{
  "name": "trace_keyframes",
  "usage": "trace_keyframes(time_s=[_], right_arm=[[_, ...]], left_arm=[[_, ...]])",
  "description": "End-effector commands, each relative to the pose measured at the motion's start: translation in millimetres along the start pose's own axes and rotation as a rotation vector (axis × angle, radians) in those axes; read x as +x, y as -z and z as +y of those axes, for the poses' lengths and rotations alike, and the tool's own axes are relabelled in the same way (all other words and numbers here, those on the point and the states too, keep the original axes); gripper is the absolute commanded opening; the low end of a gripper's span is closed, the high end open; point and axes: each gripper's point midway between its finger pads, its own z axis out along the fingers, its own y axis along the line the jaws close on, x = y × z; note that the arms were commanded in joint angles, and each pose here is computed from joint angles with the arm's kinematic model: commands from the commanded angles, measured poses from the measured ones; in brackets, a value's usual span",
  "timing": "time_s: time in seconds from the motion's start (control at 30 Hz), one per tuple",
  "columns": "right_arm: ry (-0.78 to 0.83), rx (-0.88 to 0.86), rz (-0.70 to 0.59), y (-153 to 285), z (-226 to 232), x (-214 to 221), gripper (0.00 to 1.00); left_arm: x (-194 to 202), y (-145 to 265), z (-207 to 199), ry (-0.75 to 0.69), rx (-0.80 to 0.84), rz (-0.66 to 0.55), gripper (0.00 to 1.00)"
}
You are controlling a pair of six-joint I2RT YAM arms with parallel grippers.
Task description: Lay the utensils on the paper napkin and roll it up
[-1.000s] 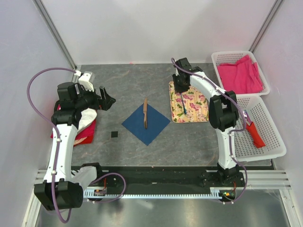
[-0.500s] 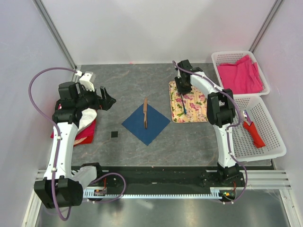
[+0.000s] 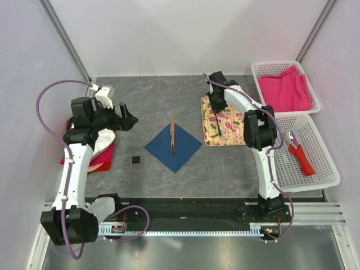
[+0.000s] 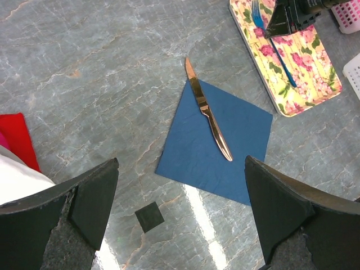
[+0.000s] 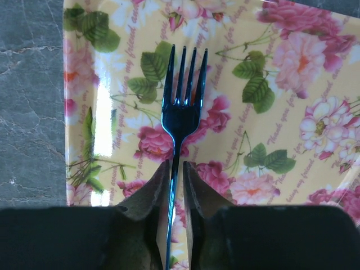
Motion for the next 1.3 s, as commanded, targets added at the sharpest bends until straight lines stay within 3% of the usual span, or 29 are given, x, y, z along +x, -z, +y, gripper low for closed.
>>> trace_keyframes(time_s=[0.0,0.13,0.47,0.83,1.03,1.27], right_arm=[[0.055,0.063,0.138,-17,-6,39,0.14],[0.033,0.043,0.141,-12,-2,39,0.0],[-0.088,-0.067,-0.039,57,17,-12,0.0],[-0.248,-0.196,-0.084,98,44,-21,0.0],[-0.362,-0.243,-0.094,110,90,-12,0.0],[-0.377,-0.292,-0.071,101,159,7,0.0]], left_arm=[[-6,0,3,0.005,-0.018,-0.021,1.0],[-6,1,3,0.008,-0.02,-0.021,1.0],[-8,3,2,0.011,-0.018,-0.028,1.0],[-4,-1,4,0.042,-0.019,-0.013,1.0],[-1,-5,5,0.064,-0.021,-0.007,1.0],[-1,-5,6,0.079,-0.024,-0.01,1.0]])
